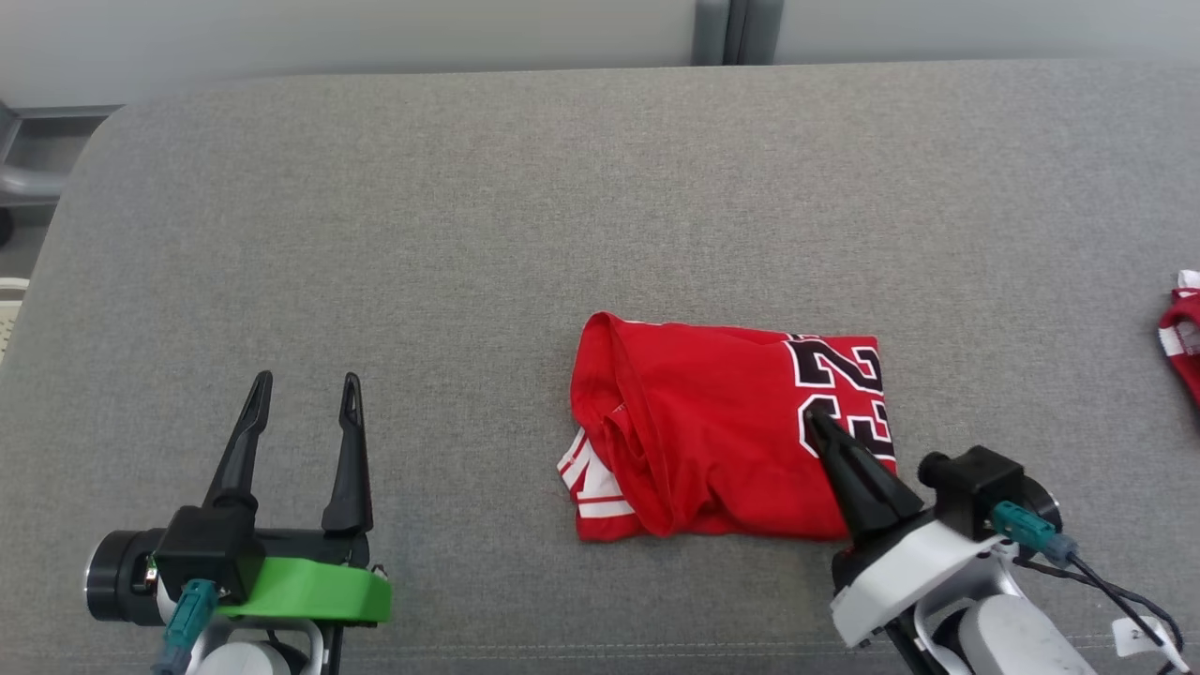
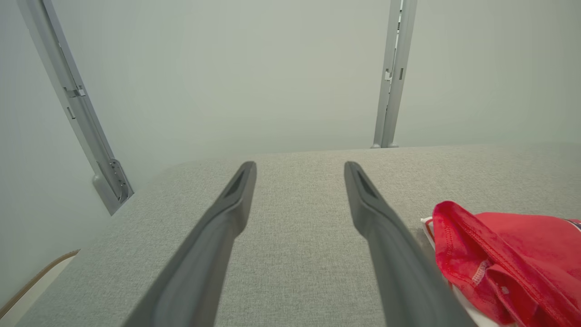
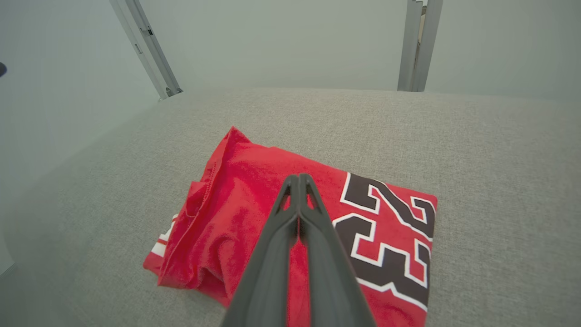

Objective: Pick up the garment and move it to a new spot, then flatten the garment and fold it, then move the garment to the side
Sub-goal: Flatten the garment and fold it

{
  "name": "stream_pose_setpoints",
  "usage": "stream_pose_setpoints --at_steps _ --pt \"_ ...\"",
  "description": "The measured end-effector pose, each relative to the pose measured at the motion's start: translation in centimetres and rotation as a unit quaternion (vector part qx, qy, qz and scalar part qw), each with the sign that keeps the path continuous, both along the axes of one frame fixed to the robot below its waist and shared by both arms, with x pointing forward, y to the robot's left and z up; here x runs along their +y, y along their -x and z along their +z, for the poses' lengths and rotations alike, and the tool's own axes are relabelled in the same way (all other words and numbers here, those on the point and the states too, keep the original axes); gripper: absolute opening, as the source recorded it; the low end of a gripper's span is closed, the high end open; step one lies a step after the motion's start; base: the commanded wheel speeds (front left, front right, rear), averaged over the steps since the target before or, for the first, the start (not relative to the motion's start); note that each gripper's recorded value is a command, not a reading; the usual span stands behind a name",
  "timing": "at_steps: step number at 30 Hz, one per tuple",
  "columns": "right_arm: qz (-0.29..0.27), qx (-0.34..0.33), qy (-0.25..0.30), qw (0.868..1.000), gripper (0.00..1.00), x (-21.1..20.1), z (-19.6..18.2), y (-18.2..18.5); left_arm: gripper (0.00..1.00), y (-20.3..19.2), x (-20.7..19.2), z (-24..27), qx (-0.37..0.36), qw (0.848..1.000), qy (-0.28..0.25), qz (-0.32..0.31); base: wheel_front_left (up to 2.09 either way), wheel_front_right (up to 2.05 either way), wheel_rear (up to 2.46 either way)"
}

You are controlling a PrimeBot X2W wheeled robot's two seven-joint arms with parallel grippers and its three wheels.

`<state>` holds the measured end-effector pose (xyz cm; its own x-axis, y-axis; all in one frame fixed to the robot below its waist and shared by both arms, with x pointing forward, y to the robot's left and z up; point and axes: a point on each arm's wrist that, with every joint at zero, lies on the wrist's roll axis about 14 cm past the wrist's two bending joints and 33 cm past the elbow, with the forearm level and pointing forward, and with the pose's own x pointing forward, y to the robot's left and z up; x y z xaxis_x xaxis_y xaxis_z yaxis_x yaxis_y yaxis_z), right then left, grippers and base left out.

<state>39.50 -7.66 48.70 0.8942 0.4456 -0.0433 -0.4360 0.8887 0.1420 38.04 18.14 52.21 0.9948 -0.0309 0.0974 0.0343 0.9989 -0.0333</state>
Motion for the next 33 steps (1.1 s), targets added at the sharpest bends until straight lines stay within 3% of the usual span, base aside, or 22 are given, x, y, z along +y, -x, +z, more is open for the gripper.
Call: stream_pose_setpoints --at_steps 10,19,26,33 --pt "0.107 0.062 0.000 0.992 0.00 7.5 -5.3 -0.4 1.00 -0.4 0.9 -1.2 0.015 1.000 0.008 0.018 0.00 0.00 0.00" --pt "0.185 0.113 0.009 0.976 0.00 12.6 -9.0 1.2 1.00 -0.5 2.1 -2.3 0.031 0.999 0.010 0.039 0.00 0.00 0.00" --pt "0.232 0.104 0.011 0.967 0.00 15.6 -8.5 1.3 1.00 -0.9 2.2 -2.4 0.031 0.999 0.006 0.036 0.00 0.00 0.00" --pt "0.217 0.062 -0.057 0.972 0.00 16.5 -3.7 -0.2 1.00 -1.3 2.0 -1.9 0.021 0.999 0.003 0.032 0.00 0.00 0.00"
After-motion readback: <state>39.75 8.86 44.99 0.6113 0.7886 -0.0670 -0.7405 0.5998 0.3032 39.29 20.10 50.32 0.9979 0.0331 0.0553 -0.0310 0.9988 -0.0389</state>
